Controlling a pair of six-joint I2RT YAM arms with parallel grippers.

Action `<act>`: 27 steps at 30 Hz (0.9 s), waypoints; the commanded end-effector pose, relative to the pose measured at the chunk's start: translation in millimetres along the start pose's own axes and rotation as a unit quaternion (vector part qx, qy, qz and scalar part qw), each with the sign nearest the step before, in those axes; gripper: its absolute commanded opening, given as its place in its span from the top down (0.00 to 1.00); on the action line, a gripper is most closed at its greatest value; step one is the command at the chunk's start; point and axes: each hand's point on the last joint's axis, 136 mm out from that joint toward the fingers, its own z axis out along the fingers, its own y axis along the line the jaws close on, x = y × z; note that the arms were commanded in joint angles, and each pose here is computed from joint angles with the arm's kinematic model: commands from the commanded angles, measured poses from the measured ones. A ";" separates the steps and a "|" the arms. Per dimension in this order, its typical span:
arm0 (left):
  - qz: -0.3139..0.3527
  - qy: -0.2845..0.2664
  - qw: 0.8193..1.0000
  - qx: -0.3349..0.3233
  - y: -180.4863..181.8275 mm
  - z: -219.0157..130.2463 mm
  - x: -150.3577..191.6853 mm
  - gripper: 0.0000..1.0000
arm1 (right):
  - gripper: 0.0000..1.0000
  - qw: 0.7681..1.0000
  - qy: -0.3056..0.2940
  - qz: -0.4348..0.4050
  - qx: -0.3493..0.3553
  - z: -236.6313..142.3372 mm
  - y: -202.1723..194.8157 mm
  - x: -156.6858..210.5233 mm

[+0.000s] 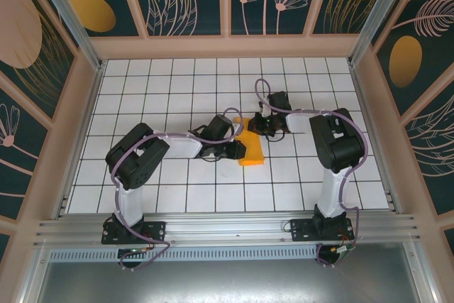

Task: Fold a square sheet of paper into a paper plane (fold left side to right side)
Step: First fold the square sheet of paper in half at the center of the table.

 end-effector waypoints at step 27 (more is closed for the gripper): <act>0.021 0.032 0.997 0.073 -49.8 -34.3 34.1 0.80 | 0.99 0.997 0.035 0.024 0.072 13.0 -41.1 25.9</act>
